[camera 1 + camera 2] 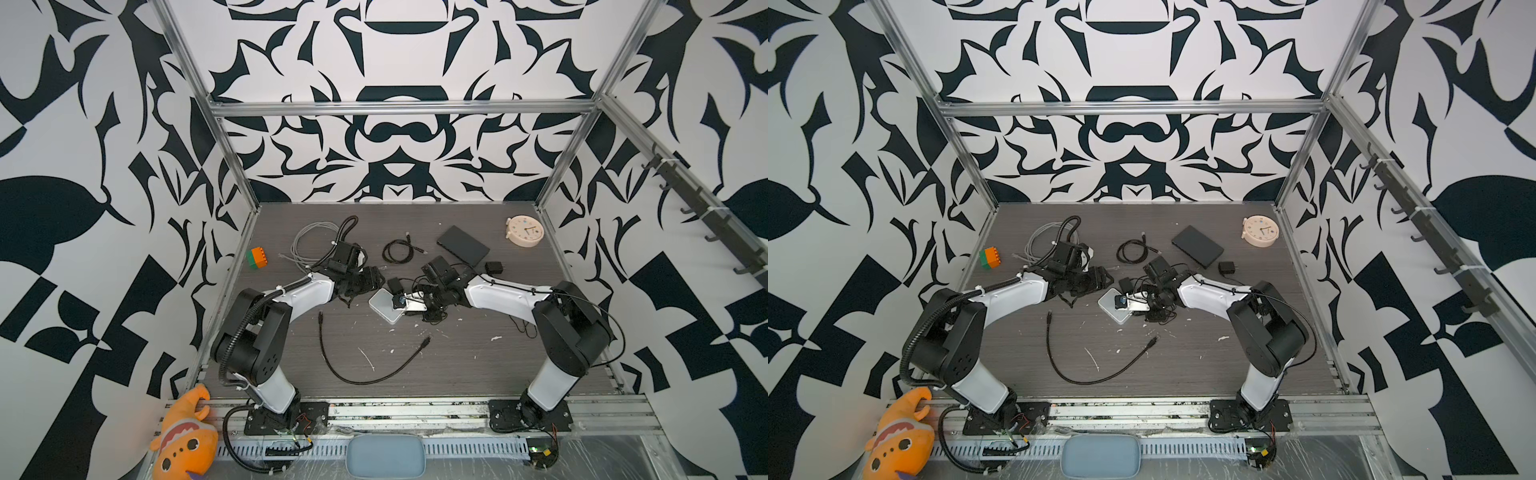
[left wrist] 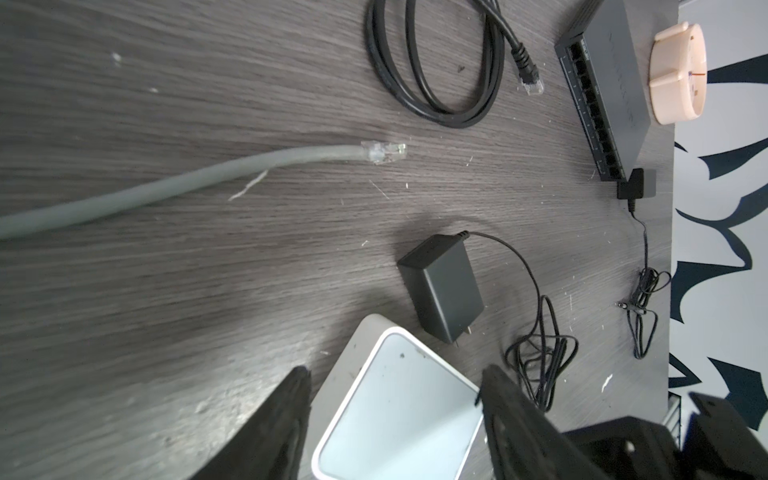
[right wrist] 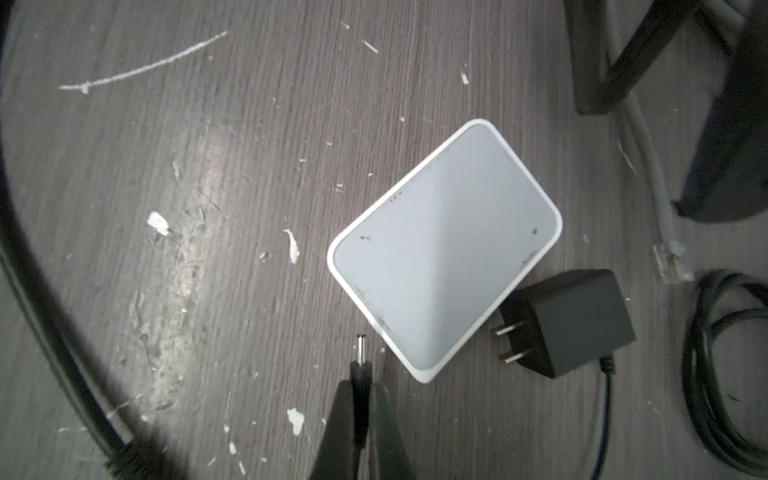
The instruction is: Insert the plug into the switch port
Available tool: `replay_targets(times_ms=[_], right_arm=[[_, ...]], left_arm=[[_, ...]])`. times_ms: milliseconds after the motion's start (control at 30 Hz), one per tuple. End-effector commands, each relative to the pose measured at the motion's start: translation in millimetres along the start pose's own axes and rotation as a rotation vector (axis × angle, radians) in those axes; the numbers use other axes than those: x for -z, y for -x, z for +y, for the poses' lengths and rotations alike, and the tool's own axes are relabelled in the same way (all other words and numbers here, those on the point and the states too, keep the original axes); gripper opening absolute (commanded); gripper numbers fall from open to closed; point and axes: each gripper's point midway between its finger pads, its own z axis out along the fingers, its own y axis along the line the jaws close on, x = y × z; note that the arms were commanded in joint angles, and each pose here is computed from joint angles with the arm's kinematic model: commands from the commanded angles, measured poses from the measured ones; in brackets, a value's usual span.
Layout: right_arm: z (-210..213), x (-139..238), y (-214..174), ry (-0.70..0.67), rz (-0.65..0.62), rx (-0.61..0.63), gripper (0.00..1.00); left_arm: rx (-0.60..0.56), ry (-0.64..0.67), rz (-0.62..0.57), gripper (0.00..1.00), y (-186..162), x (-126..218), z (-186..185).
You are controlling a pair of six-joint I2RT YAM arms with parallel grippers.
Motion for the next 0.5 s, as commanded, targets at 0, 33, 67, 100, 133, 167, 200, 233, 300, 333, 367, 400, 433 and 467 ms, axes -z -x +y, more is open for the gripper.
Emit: replay_targets(times_ms=[0, 33, 67, 100, 133, 167, 200, 233, 300, 333, 367, 400, 433, 467], right_arm=[[6, -2, 6, 0.016, -0.027, -0.035, 0.0], [7, -3, 5, 0.018, -0.024, -0.04, 0.0], [7, -3, 5, 0.02, -0.022, -0.04, 0.0], [8, -4, 4, 0.021, -0.019, -0.041, 0.0], [7, -5, 3, 0.017, -0.014, -0.041, 0.0], [6, -6, 2, 0.013, -0.008, -0.044, 0.0], [4, -7, 1, 0.007, -0.002, -0.047, 0.0], [3, -8, 0, 0.004, 0.004, -0.053, 0.0], [0, -9, 0, -0.001, 0.011, -0.061, 0.0], [-1, -10, -1, 0.0, 0.018, -0.062, 0.0], [-1, -11, -3, 0.005, 0.029, -0.063, 0.0], [-1, -11, -4, 0.007, 0.039, -0.061, 0.0], [0, -12, -7, 0.016, 0.054, -0.061, 0.0], [0, -12, -9, 0.017, 0.065, -0.063, 0.0]], left_arm=[[0.024, -0.003, 0.009, 0.69, 2, -6, -4], [0.025, -0.002, 0.009, 0.68, 2, -7, -4], [0.028, -0.001, 0.009, 0.68, 3, -7, -4], [0.03, 0.0, 0.006, 0.68, 4, -7, -4], [0.029, 0.003, 0.004, 0.68, 4, -7, -4], [0.03, 0.005, 0.003, 0.68, 5, -7, -4], [0.032, 0.008, 0.003, 0.68, 5, -6, -4], [0.031, 0.01, 0.003, 0.68, 5, -6, -4], [0.036, 0.011, 0.005, 0.68, 6, -6, -5], [0.04, 0.011, 0.007, 0.68, 5, -6, -5], [0.04, 0.013, 0.007, 0.68, 5, -6, -4], [0.044, 0.015, 0.007, 0.68, 5, -7, -4], [0.045, 0.015, 0.006, 0.68, 5, -7, -4], [0.047, 0.016, 0.007, 0.68, 5, -7, -4]])
